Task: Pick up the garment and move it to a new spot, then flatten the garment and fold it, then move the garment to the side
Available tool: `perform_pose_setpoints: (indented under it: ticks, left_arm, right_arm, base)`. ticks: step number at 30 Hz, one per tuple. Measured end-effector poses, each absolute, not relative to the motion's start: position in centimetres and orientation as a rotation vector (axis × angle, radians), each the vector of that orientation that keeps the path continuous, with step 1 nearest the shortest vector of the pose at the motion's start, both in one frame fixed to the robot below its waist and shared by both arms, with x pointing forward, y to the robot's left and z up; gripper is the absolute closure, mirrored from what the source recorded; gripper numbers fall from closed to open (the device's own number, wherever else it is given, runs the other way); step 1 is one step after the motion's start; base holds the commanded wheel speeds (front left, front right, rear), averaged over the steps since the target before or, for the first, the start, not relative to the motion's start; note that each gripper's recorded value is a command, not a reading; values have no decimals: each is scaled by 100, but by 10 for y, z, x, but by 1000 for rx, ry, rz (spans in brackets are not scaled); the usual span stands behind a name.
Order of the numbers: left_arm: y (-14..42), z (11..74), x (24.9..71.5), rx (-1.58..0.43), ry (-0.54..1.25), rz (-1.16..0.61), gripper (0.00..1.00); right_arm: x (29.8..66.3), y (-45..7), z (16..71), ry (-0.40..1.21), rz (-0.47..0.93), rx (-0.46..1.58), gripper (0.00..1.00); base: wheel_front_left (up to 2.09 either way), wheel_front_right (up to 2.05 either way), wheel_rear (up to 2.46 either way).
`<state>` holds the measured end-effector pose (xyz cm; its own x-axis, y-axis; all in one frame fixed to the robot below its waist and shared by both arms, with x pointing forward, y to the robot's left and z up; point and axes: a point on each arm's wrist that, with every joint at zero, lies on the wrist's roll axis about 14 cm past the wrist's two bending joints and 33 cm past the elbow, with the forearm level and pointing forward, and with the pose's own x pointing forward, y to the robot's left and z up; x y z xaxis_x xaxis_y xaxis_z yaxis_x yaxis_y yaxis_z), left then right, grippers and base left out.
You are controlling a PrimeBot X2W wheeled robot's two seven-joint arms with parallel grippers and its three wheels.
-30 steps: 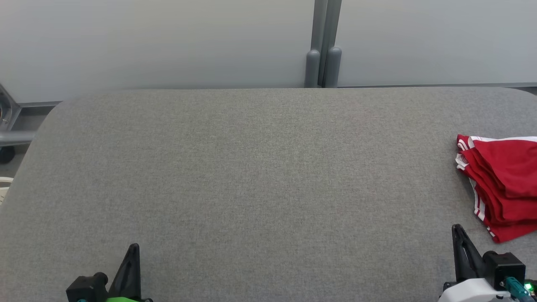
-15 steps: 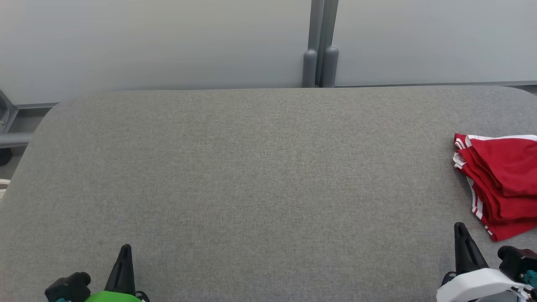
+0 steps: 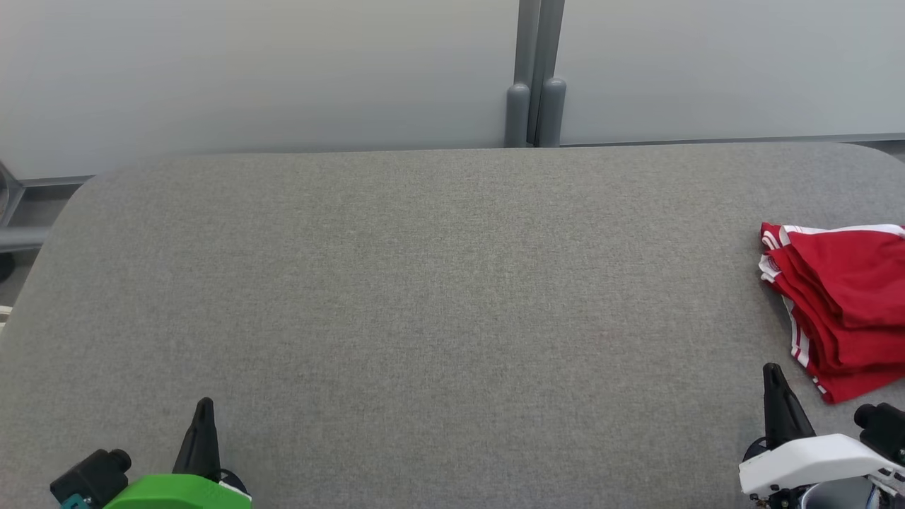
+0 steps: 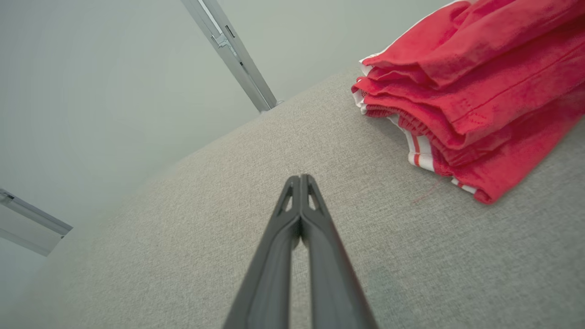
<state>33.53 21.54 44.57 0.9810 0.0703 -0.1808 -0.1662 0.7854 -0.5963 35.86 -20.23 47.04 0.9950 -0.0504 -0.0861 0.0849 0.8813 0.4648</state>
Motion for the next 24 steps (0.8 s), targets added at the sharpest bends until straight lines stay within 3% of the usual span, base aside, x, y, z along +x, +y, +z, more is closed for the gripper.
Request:
perform_pose_setpoints:
  ticks: [24]
  left_arm:
    - [216,463,354,-972,109,138,100]
  right_arm:
    - [370,-202,479,59,-88,861,100]
  base:
    - [0,0,0]
